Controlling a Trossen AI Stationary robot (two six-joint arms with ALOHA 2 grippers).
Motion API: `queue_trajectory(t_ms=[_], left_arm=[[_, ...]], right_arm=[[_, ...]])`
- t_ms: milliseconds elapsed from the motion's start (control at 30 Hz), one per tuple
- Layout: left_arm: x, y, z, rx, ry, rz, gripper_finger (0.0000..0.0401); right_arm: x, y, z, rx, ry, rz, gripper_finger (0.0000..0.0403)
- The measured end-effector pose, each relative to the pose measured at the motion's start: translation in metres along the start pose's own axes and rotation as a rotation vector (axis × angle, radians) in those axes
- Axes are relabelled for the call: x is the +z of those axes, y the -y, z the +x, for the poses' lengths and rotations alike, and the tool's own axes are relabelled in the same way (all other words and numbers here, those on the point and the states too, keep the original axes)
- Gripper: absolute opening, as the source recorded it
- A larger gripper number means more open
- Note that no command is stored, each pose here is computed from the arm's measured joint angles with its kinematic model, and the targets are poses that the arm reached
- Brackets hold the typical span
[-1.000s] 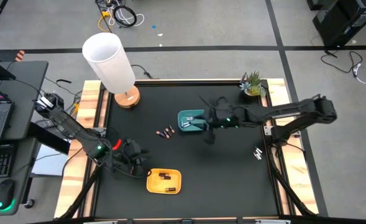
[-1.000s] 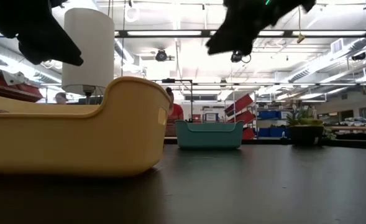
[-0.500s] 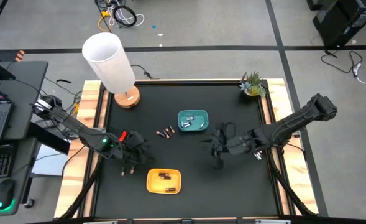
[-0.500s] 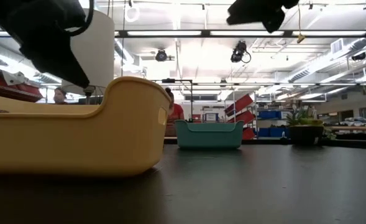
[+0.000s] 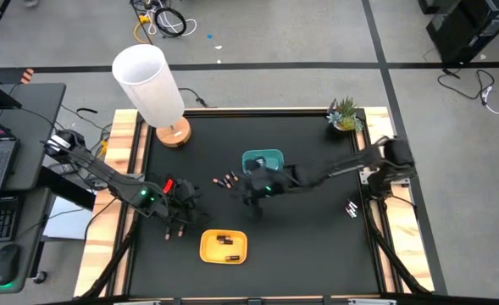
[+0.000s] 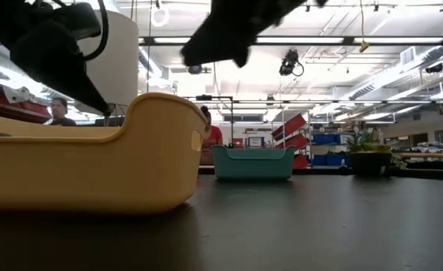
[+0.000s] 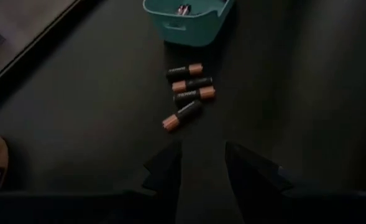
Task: Sort batteries
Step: Put the black battery into the yellow bin
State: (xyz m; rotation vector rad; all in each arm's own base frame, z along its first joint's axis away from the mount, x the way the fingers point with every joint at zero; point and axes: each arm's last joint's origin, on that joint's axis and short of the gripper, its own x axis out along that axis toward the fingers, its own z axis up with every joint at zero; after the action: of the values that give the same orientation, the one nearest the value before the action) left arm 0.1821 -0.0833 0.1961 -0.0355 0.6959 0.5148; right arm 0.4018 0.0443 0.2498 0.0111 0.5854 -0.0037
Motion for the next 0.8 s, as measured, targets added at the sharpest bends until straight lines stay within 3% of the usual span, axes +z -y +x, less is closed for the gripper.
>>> queue_trajectory(t_ms=[200,333,533,667,800], left_arm=[[0.003,0.001,0.000,0.016,0.050,0.115,0.0140],[0.006,-0.002,-0.001,0.044,0.075,0.172,0.0140],[0.014,-0.009,0.006,0.020,0.044,0.178,0.0139],[0.025,-0.014,0.020,-0.086,0.000,0.180,0.0132],[0.035,-0.029,0.035,-0.110,-0.025,0.204,0.0126]], right_arm=[[0.022,0.053,0.028,0.041,0.012,0.008,0.0100],[0.025,0.086,0.042,0.029,-0.054,0.025,0.0100],[0.009,0.098,0.065,0.016,-0.232,-0.008,0.0100],[0.012,0.098,0.048,-0.070,-0.263,-0.021,0.0100],[0.021,0.096,0.016,-0.135,-0.234,-0.031,0.0100]])
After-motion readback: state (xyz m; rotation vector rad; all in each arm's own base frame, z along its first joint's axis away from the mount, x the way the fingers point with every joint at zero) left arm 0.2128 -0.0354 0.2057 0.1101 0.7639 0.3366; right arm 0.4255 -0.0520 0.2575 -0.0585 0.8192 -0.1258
